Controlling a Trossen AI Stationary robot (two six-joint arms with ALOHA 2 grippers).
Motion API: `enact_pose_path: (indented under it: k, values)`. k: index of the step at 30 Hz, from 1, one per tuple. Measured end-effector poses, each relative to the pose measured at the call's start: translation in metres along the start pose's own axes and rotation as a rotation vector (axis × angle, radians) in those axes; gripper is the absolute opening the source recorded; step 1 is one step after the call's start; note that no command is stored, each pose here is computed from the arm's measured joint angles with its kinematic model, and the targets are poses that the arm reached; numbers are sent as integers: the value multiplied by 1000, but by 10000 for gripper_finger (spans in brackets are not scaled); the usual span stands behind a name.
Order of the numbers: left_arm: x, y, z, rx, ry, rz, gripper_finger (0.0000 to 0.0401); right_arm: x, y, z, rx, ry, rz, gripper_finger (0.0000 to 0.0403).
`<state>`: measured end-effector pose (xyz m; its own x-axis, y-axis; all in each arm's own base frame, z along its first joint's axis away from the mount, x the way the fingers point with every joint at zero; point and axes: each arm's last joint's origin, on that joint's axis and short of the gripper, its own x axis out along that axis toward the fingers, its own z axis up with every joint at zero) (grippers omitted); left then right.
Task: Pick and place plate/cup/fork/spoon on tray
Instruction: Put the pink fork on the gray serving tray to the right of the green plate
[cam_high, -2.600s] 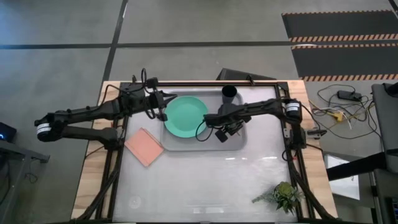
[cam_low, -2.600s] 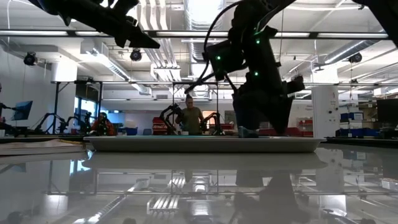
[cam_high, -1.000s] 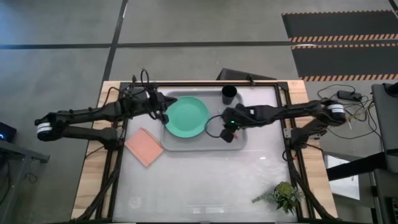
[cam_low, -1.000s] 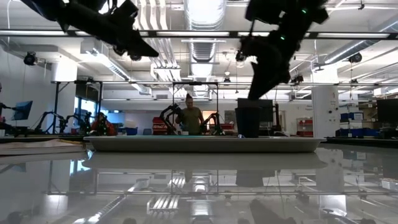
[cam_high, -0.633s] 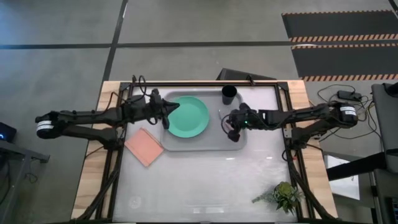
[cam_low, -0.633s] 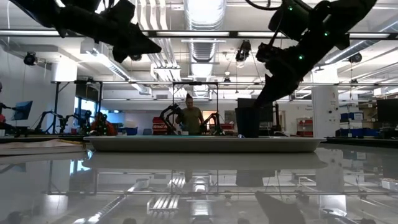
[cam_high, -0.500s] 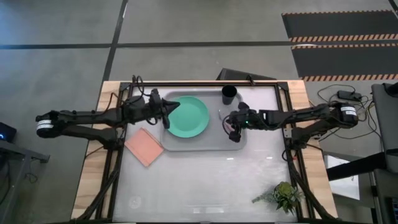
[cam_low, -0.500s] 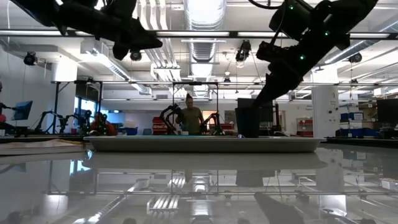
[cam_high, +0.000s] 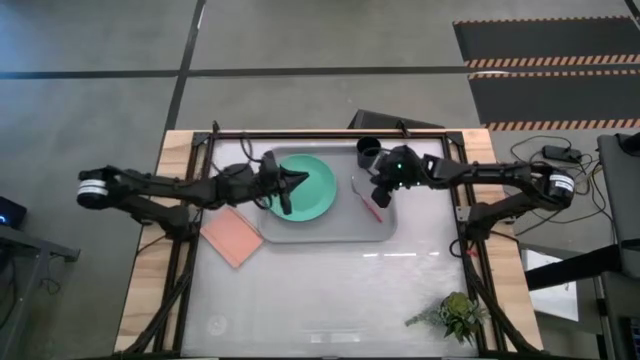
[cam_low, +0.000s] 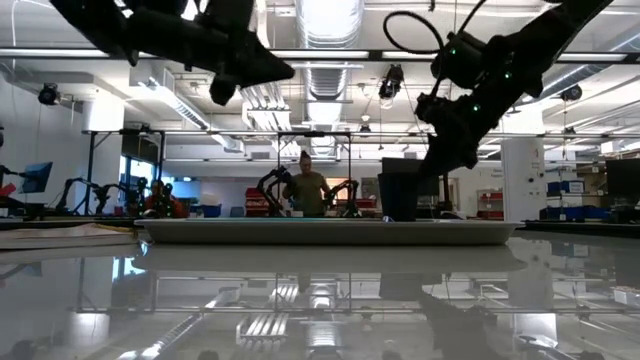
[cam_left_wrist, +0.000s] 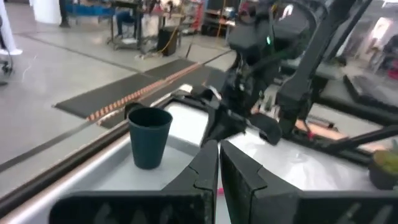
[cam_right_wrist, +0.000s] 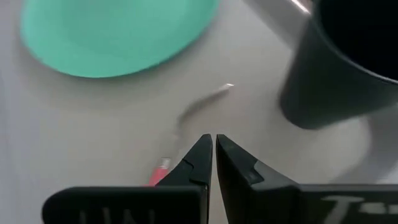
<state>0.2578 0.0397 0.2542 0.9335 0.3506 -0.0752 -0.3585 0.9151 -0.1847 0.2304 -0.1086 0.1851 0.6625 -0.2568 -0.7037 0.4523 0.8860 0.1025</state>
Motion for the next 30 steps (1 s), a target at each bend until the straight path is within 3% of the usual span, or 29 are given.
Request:
enact_pose_path:
  k: [6, 12, 19, 24, 30]
  values:
    - [27, -15, -9, 17, 44, 64, 0, 1, -7, -11, -15, 75, -14, 13]
    - [63, -26, -5, 36, 88, 86, 0, -6, -5, -9, -59, 53, 20, 13]
    - [100, -38, 6, 178, 308, 127, 0, -33, 0, 1, -95, -59, 97, 13]
    - [124, -37, 2, 262, 327, 133, 0, -50, 1, 3, -110, -129, 99, 13]
    - [147, -29, -18, 278, 404, 155, 0, -57, 1, 0, -132, -152, 98, 13]
